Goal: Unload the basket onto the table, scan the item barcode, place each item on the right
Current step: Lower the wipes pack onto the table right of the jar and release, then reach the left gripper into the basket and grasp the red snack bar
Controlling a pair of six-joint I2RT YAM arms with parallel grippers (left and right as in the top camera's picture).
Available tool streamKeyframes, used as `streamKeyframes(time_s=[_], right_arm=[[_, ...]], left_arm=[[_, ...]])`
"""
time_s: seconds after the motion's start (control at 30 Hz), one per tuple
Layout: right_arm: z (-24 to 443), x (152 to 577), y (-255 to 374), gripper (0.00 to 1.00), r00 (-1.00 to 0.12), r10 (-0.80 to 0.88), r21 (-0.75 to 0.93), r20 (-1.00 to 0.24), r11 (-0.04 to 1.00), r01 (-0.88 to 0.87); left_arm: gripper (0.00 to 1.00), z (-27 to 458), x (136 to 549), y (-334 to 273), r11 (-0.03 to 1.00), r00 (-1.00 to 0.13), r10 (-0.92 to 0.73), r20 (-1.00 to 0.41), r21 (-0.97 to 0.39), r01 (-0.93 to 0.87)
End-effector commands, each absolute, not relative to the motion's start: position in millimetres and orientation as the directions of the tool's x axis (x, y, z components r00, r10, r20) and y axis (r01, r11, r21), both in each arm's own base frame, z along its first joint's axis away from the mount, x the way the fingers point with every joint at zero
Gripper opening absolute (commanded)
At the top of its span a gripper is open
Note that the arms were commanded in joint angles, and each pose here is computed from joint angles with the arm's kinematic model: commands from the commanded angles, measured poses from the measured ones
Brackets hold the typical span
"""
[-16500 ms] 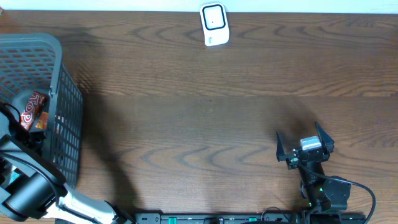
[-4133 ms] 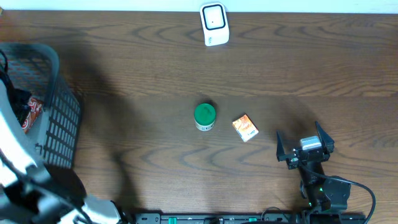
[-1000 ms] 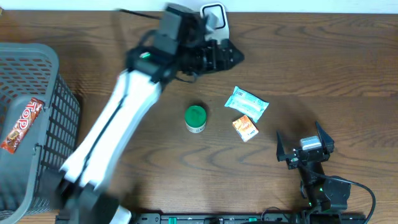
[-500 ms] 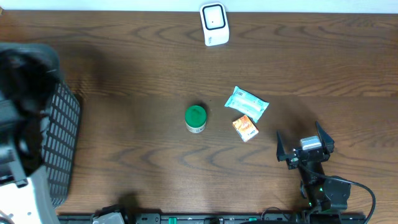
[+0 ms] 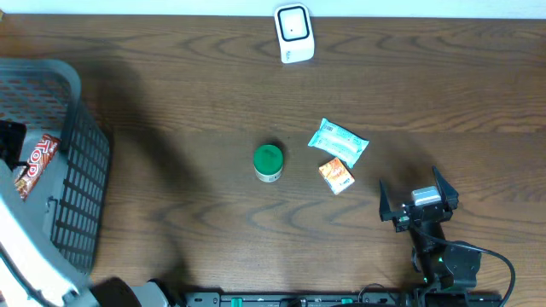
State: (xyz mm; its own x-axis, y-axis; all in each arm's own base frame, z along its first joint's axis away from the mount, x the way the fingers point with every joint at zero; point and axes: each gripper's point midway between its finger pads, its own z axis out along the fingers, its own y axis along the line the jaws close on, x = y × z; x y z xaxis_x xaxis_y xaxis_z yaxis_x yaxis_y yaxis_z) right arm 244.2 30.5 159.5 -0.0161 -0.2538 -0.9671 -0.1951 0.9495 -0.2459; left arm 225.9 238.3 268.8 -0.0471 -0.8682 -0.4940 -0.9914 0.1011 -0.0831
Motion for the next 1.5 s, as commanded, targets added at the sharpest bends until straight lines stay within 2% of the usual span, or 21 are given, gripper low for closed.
streamKeyframes(time_s=[0.0, 0.07, 0.17, 0.2, 0.27, 0.33, 0.4, 0.53, 0.8, 1.23, 1.47], right_arm=[[158, 244, 31, 0.99, -0.021, -0.248, -0.239, -0.969, 0.951, -0.196], [158, 244, 31, 0.99, -0.021, -0.248, -0.239, -0.969, 0.951, -0.196], [158, 244, 31, 0.99, -0.021, -0.248, -0.239, -0.969, 0.951, -0.196], [158, 244, 31, 0.99, -0.021, -0.248, -0.239, -0.969, 0.951, -0.196], [158, 244, 31, 0.99, -0.021, -0.248, -0.239, -0.969, 0.951, -0.196], [158, 244, 31, 0.99, -0.021, -0.248, -0.239, -0.969, 0.951, -0.196], [158, 244, 31, 0.99, -0.021, -0.248, -0.239, -0.969, 0.951, -0.196], [158, 244, 31, 0.99, -0.021, -0.248, -0.239, -0.969, 0.951, -0.196], [158, 244, 31, 0.99, -0.021, -0.247, -0.239, -0.969, 0.951, -0.196], [158, 244, 31, 0.99, -0.021, -0.248, -0.239, -0.969, 0.951, -0.196], [158, 244, 31, 0.99, -0.021, -0.248, -0.239, -0.969, 0.951, -0.196]], left_arm=[[0.99, 251, 239, 254, 0.324, -0.32, -0.813, -0.486, 0.079, -0.943], [0.99, 241, 247, 260, 0.429, -0.446, -0.768, -0.46, 0.149, -0.891], [0.99, 229, 257, 267, 0.491, -0.515, -0.738, -0.436, 0.177, -0.853], [0.99, 221, 274, 264, 0.632, -0.639, -0.654, -0.405, 0.173, -0.756], [0.99, 213, 290, 257, 0.762, -0.749, -0.542, -0.381, 0.151, -0.629], [0.99, 206, 300, 255, 0.838, -0.819, -0.445, -0.362, 0.155, -0.524], [0.99, 195, 309, 262, 0.868, -0.855, -0.384, -0.348, 0.181, -0.463], [0.99, 166, 318, 271, 0.905, -0.91, -0.305, -0.279, 0.211, -0.368], [0.98, 106, 318, 288, 0.929, -0.944, -0.292, -0.157, 0.189, -0.319], [0.99, 80, 321, 333, 0.9, -0.908, -0.351, -0.229, 0.185, -0.395], [0.99, 53, 322, 338, 0.902, -0.911, -0.362, -0.197, 0.174, -0.395]])
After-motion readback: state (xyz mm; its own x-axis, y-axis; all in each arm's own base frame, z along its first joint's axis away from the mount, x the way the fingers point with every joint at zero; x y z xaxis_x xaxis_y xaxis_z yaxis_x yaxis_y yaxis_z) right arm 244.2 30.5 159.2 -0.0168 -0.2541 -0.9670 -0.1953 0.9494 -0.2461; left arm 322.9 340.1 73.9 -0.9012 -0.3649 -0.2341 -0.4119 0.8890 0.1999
